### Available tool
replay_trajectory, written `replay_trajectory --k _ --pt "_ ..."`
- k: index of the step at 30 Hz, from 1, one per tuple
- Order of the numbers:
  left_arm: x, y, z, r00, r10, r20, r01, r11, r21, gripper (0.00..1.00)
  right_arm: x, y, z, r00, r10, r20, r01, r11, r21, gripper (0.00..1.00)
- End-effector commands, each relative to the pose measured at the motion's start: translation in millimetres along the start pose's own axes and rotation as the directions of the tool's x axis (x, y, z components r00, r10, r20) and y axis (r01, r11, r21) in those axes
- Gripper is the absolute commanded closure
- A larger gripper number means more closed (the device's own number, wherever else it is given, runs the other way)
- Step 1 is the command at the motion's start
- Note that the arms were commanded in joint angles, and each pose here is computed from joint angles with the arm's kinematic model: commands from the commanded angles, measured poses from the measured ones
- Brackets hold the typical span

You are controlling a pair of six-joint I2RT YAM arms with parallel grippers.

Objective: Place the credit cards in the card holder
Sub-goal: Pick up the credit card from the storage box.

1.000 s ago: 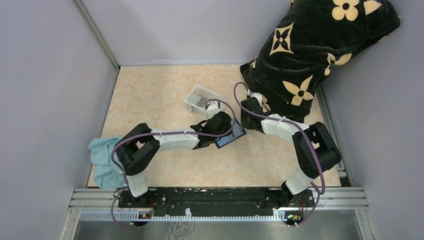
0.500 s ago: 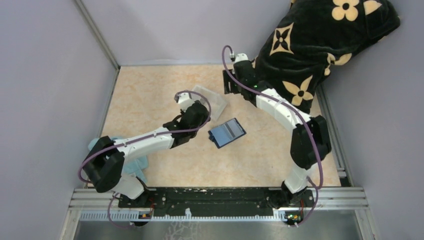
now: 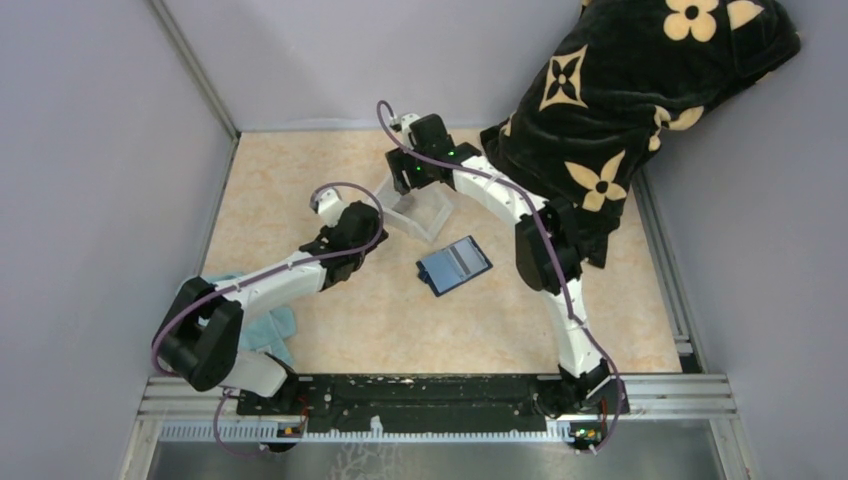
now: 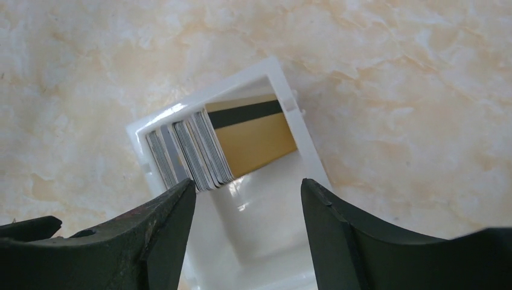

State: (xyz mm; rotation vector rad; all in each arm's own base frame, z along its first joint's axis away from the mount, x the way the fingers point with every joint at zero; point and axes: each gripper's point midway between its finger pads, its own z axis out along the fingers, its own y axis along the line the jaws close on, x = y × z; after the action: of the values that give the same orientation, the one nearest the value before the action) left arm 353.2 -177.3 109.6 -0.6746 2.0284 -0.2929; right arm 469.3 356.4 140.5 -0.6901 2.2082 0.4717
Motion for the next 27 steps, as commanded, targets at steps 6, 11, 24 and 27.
replay_trajectory --k 6,11,24,27 --pt "3 14 16 0.995 -0.094 -0.044 0.095 0.996 0.003 0.34 -27 27 19 0.999 -0.033 0.039 0.037 0.993 -0.113 0.37" --pt "6 15 24 0.994 -0.095 -0.058 0.095 0.995 0.0 0.34 -22 28 31 0.999 -0.026 0.023 0.029 0.991 -0.132 0.38" --pt "11 19 32 0.993 -0.099 -0.071 0.099 0.995 -0.009 0.35 -15 26 47 0.996 0.089 0.004 -0.085 0.963 -0.254 0.43" --pt "12 20 33 0.993 -0.097 -0.073 0.096 0.995 -0.014 0.35 -13 24 49 0.992 0.125 -0.007 -0.122 0.951 -0.283 0.46"
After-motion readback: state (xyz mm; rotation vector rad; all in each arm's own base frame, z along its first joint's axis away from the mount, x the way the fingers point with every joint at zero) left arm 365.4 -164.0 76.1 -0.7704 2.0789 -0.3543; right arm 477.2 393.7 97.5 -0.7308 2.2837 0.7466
